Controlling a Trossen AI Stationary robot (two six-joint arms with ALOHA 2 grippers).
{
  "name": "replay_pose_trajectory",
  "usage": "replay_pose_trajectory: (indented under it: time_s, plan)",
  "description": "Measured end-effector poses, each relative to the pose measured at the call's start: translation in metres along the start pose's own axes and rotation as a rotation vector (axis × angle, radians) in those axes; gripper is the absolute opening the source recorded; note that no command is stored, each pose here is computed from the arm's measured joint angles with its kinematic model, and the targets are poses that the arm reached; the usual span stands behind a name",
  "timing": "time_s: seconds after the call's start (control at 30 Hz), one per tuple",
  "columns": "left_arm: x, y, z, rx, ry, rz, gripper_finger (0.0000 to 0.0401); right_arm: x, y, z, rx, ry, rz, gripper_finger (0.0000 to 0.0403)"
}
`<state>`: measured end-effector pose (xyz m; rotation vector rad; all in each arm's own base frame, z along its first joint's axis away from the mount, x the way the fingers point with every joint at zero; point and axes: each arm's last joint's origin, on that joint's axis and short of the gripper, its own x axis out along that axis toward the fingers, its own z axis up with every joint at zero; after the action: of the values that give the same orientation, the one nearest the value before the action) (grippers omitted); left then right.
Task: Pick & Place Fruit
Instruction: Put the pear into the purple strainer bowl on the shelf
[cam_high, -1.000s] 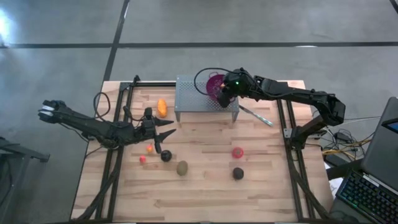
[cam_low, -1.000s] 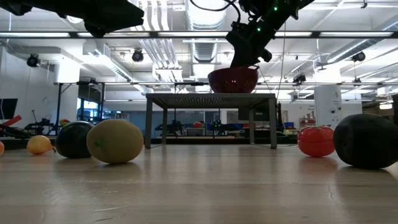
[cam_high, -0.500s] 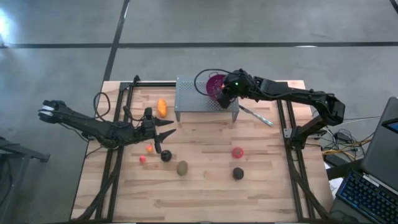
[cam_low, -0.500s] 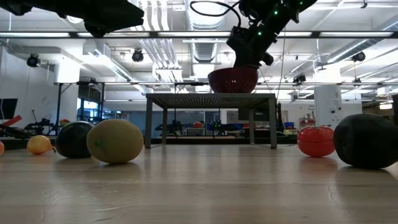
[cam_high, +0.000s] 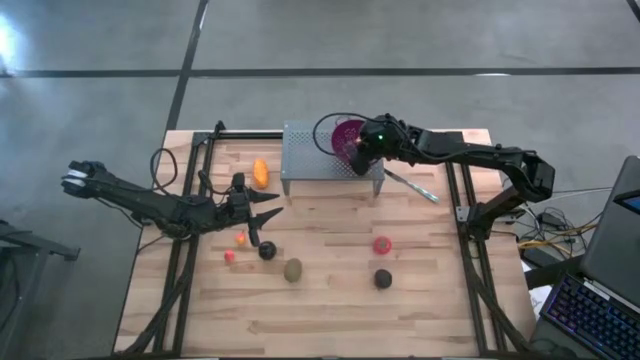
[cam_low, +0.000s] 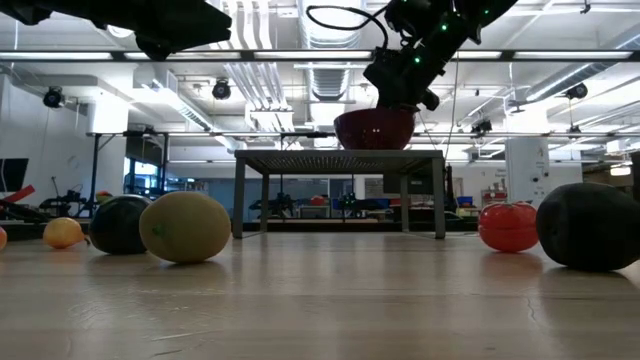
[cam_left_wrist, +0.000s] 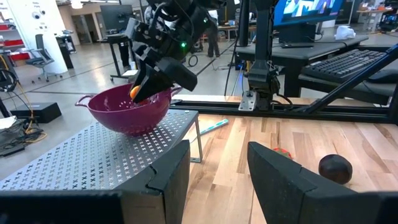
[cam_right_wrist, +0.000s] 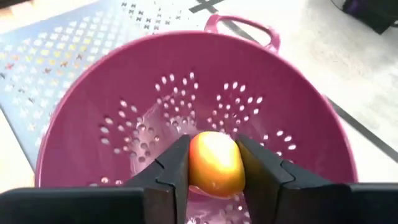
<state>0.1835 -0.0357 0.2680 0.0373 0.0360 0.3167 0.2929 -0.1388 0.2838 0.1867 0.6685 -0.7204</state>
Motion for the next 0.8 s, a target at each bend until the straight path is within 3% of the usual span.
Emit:
replay_pose_trajectory:
  time_s: [0.33, 0.67, 0.8]
  plan:
    - [0.000, 0.000, 0.000, 0.000, 0.000, 0.000, 0.0168, -0.003, -0.014, 0.014, 0.117, -0.020, 0.042, 0.0103]
    - [0.000, 0.000, 0.000, 0.000, 0.000, 0.000, 0.0168, -0.007, -0.013, 0.026, 0.117, -0.002, 0.064, 0.0108]
    - [0.000, 0.000, 0.000, 0.001, 0.001, 0.000, 0.0168, 0.005, -0.005, 0.026, 0.058, 0.076, 0.060, 0.0103]
